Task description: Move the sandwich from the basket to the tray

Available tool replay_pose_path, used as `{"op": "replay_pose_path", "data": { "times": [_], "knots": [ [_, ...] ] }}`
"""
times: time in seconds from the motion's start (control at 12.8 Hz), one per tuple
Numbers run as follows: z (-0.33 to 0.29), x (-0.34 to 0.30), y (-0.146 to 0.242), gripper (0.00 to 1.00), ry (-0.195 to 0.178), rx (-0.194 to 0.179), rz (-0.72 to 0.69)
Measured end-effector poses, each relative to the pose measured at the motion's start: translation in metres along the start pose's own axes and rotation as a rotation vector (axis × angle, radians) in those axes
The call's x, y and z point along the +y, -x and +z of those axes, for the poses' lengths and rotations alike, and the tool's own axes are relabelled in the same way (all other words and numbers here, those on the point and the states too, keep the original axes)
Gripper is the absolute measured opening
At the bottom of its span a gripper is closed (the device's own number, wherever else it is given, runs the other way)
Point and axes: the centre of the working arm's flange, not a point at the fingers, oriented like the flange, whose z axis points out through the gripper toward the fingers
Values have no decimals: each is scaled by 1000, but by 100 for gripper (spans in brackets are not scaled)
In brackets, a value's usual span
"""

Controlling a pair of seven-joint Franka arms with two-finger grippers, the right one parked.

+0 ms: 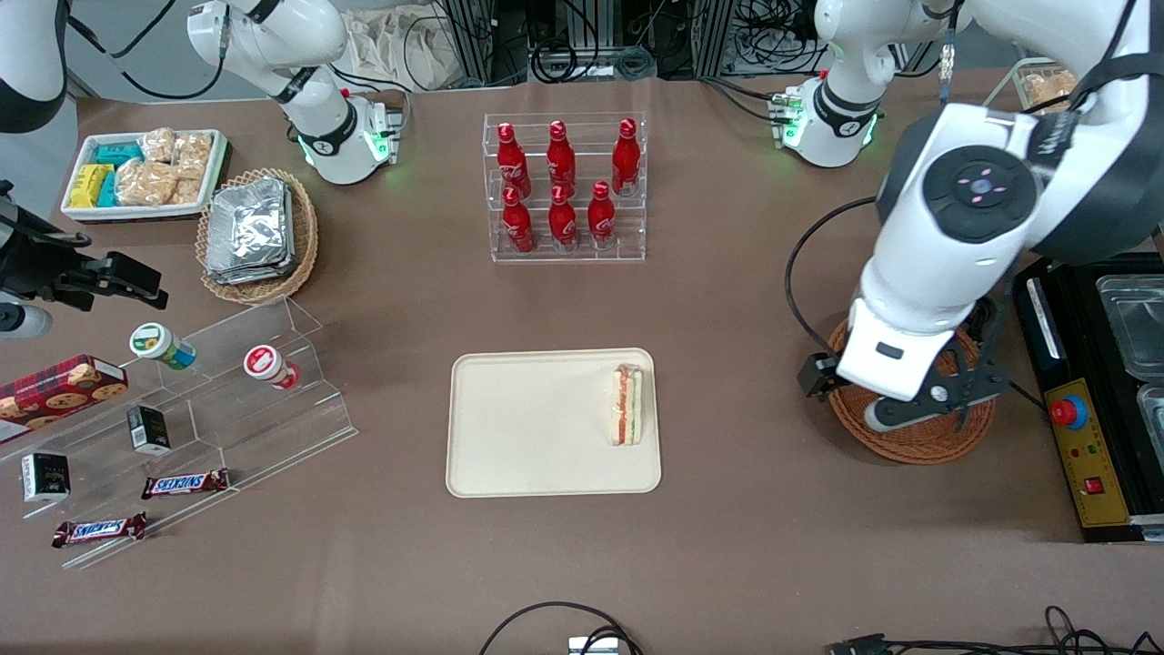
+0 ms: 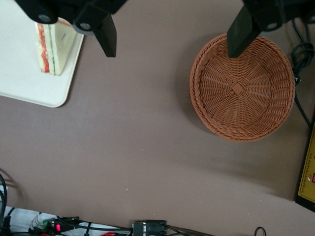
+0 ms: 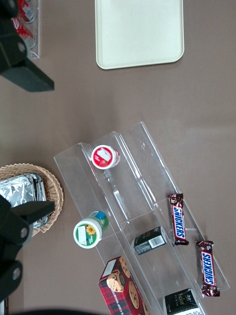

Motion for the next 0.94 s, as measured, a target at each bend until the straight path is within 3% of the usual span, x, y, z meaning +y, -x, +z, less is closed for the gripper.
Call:
{"op": "replay_pose_path", "data": {
  "times": [0.16,0.31,0.55,0.94],
  "knots": [
    [-9,-23,-4,100,-1,-25,41],
    [-22,-62,-9,100,23,-47,91],
    [-44,-124,-7,100,55,-49,174],
    [-76,-178,26,100,70,-49,253]
  ]
}}
